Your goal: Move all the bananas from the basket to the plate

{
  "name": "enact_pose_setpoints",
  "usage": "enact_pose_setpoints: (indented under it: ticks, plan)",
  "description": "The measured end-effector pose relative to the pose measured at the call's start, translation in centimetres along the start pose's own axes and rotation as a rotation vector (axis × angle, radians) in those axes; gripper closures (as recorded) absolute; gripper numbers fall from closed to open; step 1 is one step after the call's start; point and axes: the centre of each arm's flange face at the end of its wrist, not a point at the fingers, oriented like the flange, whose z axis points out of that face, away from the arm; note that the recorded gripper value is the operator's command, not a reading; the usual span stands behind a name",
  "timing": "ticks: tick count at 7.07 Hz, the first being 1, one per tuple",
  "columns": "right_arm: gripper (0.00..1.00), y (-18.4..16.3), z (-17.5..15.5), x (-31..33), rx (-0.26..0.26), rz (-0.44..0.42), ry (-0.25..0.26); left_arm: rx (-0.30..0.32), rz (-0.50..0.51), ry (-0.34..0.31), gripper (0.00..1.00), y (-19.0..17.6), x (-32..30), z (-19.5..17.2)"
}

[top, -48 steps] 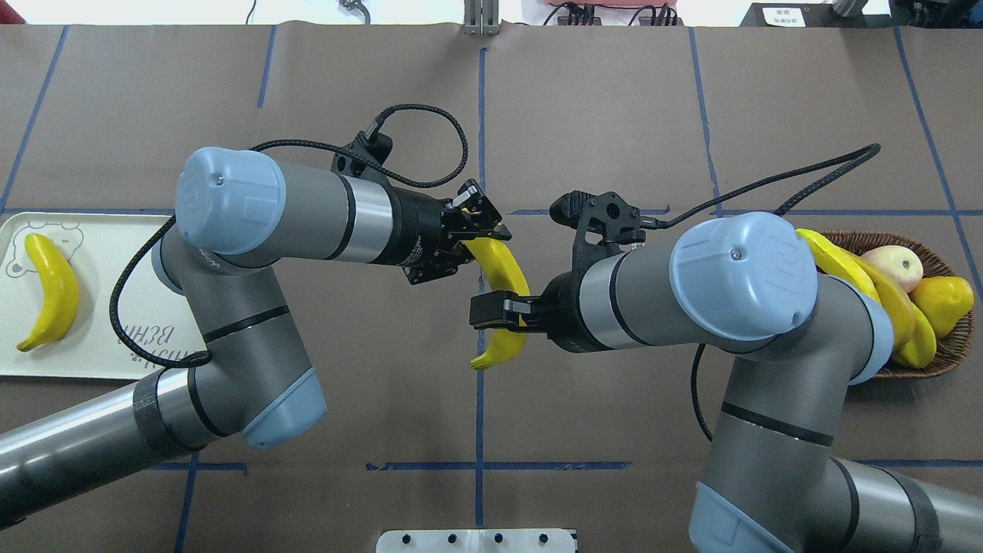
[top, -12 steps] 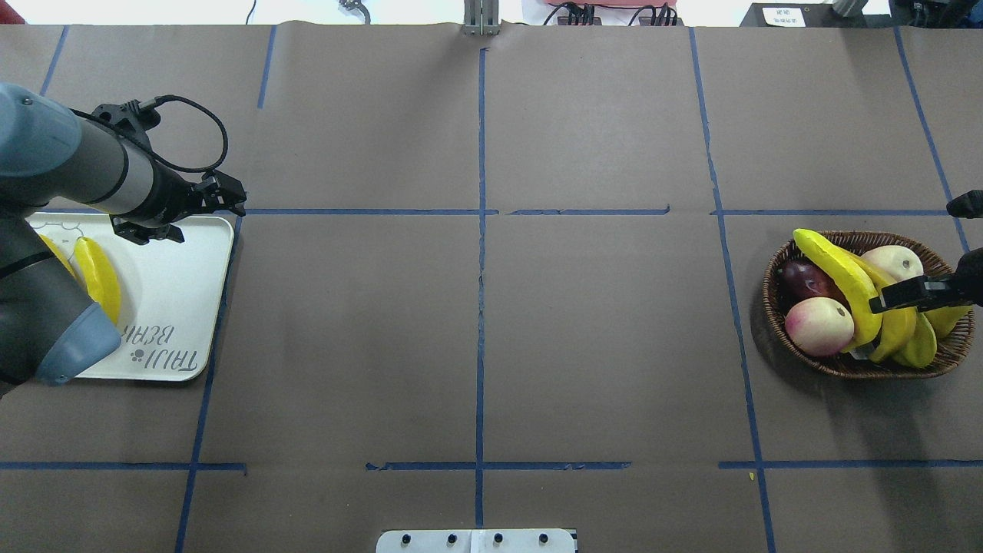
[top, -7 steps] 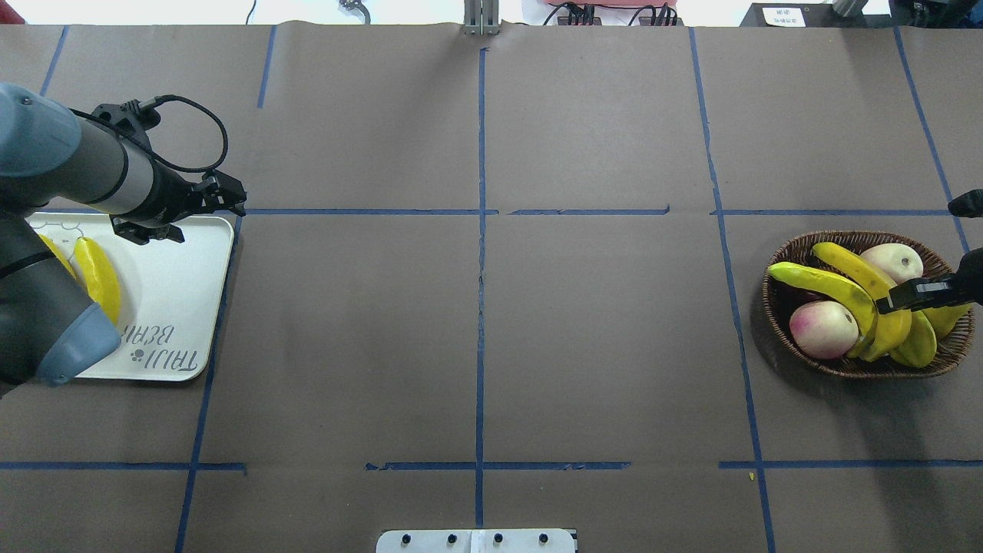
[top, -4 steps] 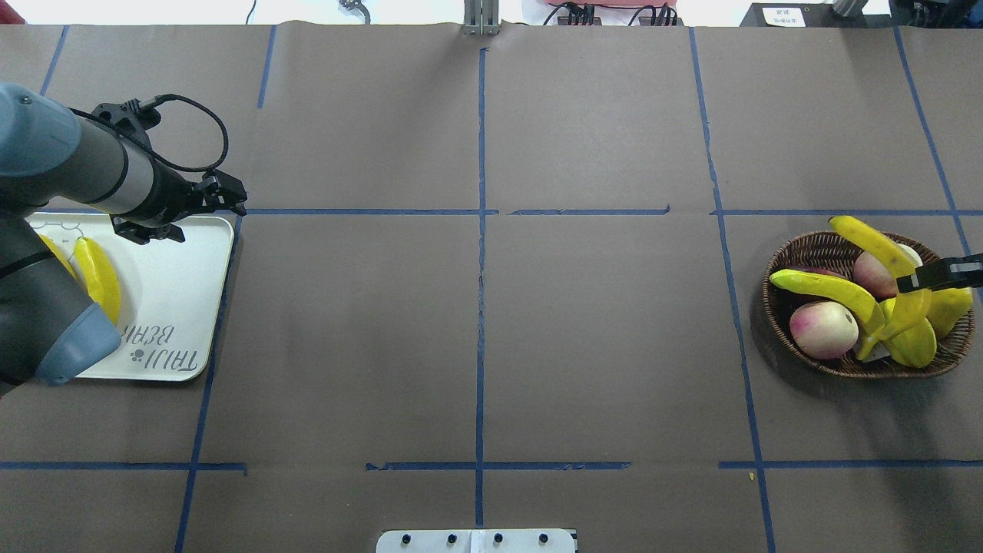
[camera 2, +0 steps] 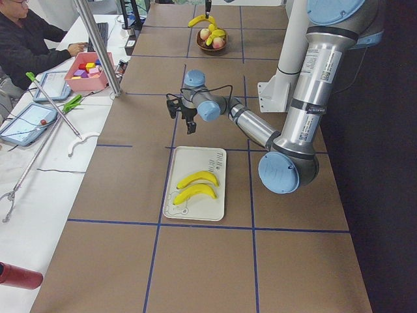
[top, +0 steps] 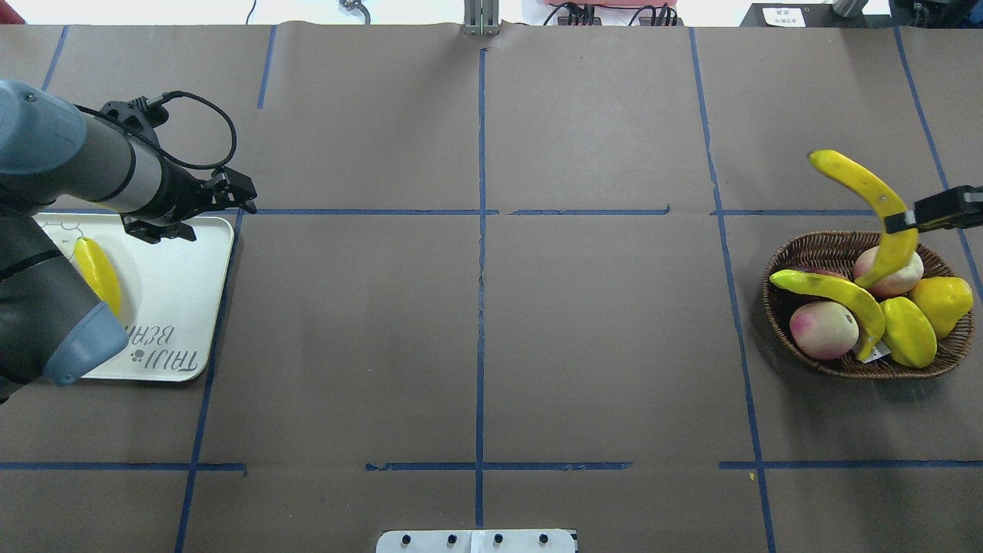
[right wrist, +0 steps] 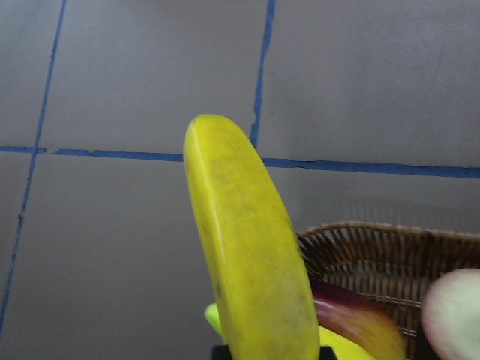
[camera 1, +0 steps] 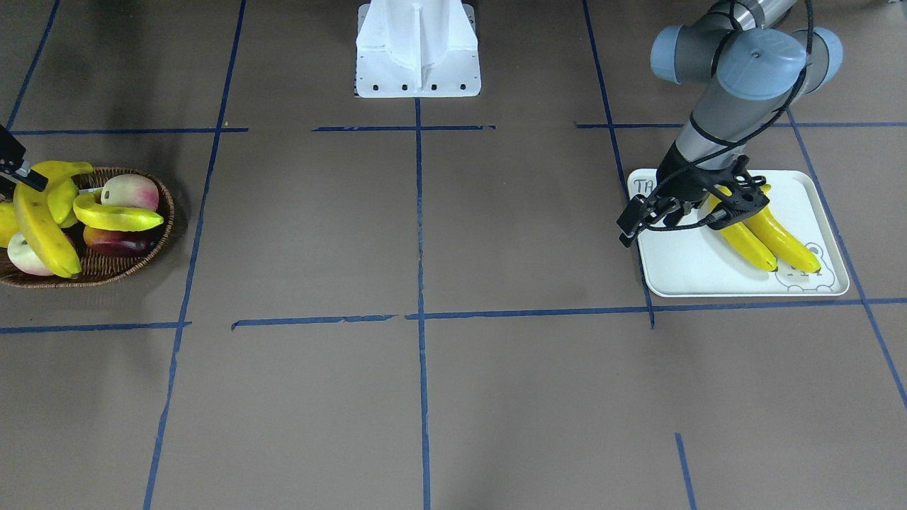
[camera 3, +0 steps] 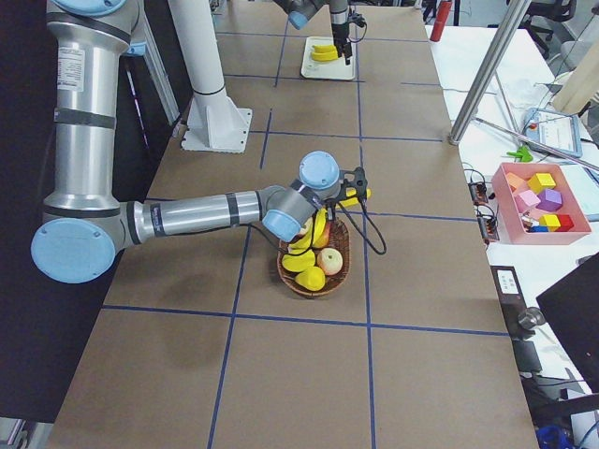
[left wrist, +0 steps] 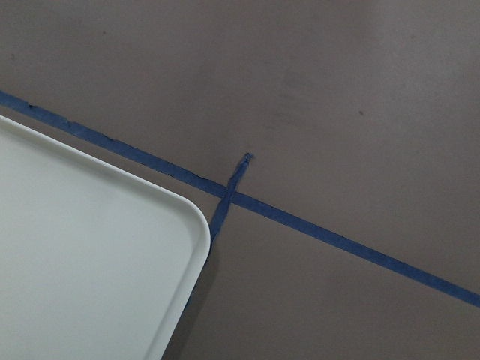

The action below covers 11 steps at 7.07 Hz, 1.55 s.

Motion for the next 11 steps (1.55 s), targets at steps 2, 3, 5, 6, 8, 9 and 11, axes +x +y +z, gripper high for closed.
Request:
enact_pose_setpoints:
  ticks: [2,3,5,6,8,9,11]
  plan:
    - [1.00,-3.3,6.0,-10.6,-0.009,0.063,-0.052,-0.025,-0.065,0.110,0.01,2.2,4.2,-0.9]
    - [0.99,-3.4,8.9,-15.1,-0.011,0.078,-0.074,-0.046,-0.093,0.196,0.01,3.7,5.7,-1.5]
    - [0.99,-1.7,13.7,-23.0,0.003,0.099,-0.120,-0.105,-0.150,0.399,0.01,6.0,7.9,-3.5]
    - [0.99,-0.2,15.6,-26.0,0.012,0.097,-0.140,-0.145,-0.190,0.475,0.01,7.1,9.5,-4.4]
    - [0.99,2.5,18.6,-31.0,0.029,0.083,-0.173,-0.224,-0.227,0.533,0.01,10.2,14.4,-4.4]
    - [0.99,3.6,19.7,-32.8,0.048,0.081,-0.184,-0.240,-0.231,0.540,0.01,10.9,16.4,-4.0]
    - [0.99,5.6,21.4,-35.1,0.075,0.073,-0.195,-0.255,-0.249,0.542,0.01,11.6,18.9,-3.3]
